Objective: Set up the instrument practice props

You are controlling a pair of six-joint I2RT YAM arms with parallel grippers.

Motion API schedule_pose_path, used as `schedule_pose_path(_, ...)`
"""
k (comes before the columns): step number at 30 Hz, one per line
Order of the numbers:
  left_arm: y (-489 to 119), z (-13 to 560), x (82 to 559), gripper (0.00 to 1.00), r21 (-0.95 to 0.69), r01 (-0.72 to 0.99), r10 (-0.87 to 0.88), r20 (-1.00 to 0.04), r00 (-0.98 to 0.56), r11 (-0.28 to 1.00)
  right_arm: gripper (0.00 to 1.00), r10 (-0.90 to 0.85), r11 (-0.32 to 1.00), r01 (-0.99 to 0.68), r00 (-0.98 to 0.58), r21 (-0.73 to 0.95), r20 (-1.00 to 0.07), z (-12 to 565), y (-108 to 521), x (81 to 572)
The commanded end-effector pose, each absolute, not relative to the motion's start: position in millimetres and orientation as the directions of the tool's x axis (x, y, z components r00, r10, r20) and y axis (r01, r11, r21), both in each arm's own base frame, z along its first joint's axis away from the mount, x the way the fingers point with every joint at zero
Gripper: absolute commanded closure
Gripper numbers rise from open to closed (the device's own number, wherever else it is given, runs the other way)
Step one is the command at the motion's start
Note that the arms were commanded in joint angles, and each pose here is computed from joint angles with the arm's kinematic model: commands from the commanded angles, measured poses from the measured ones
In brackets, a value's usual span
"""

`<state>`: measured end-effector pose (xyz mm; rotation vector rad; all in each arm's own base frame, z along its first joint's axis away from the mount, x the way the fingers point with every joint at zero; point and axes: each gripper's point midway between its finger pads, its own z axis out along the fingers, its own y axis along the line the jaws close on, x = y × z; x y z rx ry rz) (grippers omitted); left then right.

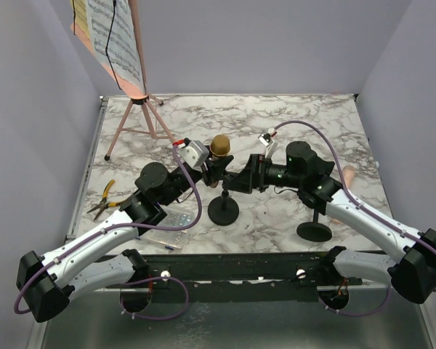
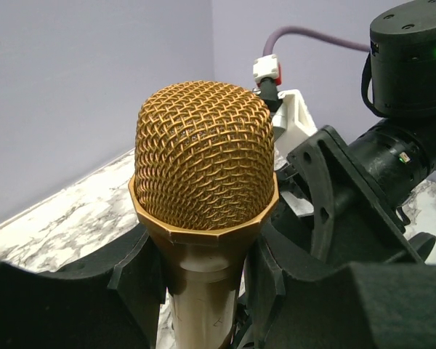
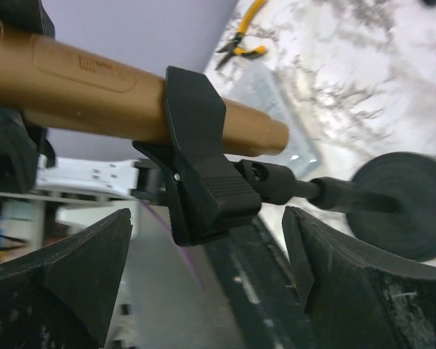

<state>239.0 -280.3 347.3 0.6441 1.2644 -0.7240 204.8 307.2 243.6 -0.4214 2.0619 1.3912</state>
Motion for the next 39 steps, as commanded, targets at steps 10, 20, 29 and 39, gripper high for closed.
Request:
schedule_pose_path(10,-279.8,342.7,225.2,1.00,0.037,0.812,-0.138,-0.980,0.143,0.583,0.37,0.260,0.291,-0.165,-0.934,0.942,-0.244,249.2,321.9,217.7)
schedule_pose_path(20,-285.4,336.1,221.1,1.00,0.011,0.834,-0.144,-0.984,0.108,0.552,0.62,0.262,0.319,-0.115,-0.943,0.941,-0.205,227.9,319.6,218.8)
schedule_pose_path(29,-283.4,338.3,222.9,1.00,0.008,0.825,-0.148,-0.983,0.111,0.566,0.74,0.259,0.287,-0.111,-0.947,0.952,-0.188,226.2,321.3,217.4)
schedule_pose_path(39,-242.9,377.7,222.7,0.01,-0.028,0.731,-0.187,-0.972,0.138,0.682,1.00,0.325,0.170,-0.171,-0.920,0.970,-0.219,257.1,315.8,226.8)
